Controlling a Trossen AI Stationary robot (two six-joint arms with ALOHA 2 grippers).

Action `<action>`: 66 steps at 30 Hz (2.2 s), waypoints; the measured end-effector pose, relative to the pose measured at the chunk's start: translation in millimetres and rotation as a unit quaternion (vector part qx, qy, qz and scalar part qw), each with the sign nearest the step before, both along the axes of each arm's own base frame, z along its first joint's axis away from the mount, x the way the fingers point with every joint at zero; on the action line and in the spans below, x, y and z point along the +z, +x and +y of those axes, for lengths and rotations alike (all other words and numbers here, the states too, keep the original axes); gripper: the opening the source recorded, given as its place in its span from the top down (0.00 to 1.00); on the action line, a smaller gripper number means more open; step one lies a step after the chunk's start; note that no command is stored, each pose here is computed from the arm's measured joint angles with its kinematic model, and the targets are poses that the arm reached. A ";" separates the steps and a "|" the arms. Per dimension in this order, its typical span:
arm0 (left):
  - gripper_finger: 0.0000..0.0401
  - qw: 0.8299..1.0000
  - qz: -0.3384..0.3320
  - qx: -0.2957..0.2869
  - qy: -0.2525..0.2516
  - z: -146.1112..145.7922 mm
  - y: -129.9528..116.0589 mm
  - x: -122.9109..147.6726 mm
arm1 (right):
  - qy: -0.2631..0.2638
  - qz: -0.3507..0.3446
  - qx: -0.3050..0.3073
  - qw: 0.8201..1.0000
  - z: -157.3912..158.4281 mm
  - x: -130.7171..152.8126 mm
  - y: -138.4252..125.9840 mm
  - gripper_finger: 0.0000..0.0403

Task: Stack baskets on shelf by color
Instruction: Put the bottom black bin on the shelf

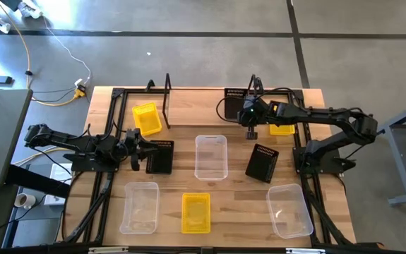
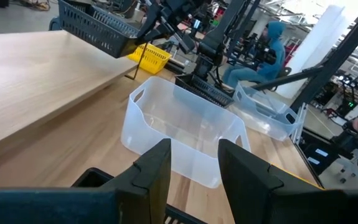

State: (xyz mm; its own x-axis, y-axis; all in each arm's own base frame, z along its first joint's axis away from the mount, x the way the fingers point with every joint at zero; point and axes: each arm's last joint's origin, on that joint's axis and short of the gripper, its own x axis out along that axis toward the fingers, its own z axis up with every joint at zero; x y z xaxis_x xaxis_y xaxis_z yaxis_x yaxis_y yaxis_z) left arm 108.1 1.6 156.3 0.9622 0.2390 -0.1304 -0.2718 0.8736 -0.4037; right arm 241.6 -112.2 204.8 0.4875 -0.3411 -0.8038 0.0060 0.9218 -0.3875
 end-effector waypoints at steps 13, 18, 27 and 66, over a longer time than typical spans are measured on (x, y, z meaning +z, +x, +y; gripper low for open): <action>0.69 1.000 -0.004 0.002 -0.017 0.0 0.0 -0.1 | 0.014 0.015 0.004 1.000 11.5 0.3 6.3 1.00; 0.69 1.000 -0.004 0.002 -0.017 0.0 0.0 0.1 | 0.020 0.040 -0.011 0.999 11.6 -7.0 7.1 1.00; 0.69 1.000 -0.004 0.002 -0.016 0.0 0.0 0.0 | -0.012 0.047 -0.028 0.998 8.5 -8.9 9.2 1.00; 0.69 1.000 -0.004 0.002 -0.017 0.0 0.0 0.0 | 0.005 0.036 -0.043 0.998 9.5 -7.5 9.3 1.00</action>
